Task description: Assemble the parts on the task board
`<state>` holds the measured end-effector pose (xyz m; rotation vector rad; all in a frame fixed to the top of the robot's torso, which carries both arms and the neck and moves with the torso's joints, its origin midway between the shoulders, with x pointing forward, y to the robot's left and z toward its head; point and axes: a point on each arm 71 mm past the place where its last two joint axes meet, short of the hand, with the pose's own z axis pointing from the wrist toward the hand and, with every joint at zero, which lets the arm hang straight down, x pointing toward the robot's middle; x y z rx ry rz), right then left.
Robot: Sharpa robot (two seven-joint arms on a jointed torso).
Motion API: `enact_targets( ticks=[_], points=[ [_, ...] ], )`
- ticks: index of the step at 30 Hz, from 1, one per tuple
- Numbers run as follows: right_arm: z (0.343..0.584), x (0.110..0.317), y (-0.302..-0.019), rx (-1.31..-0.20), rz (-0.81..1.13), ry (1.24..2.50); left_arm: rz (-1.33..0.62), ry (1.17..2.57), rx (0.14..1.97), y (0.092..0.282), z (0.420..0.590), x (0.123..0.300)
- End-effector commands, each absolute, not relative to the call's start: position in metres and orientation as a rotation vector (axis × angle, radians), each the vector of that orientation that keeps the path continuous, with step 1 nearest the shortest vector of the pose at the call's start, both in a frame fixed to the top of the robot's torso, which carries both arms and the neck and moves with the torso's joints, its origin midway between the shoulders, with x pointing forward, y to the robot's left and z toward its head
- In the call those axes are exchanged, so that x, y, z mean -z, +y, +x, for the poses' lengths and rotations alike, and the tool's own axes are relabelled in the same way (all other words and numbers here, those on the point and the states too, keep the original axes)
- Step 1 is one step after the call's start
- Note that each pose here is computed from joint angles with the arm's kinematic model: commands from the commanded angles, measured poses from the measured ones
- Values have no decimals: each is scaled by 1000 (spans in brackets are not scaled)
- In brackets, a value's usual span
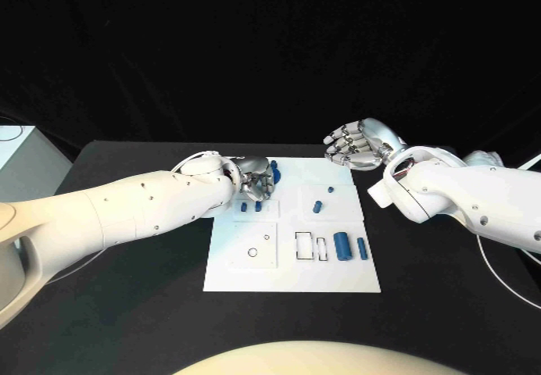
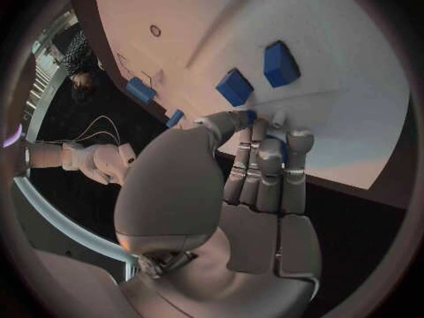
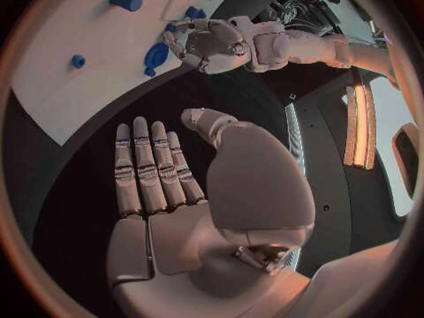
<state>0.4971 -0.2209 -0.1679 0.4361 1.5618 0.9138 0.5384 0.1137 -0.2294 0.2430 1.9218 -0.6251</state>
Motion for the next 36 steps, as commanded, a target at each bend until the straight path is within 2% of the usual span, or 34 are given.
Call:
enact_targets(
  ticks=[1,23,36],
  points=[
    [496,168,-219,-925,418,1569,234,1925,627,113,539,230],
    [497,168,-219,-926,417,1569,215,1836,690,116,540,223],
    [496,168,-220,-924,419,1567,159,1766,785,119,540,201]
  ],
)
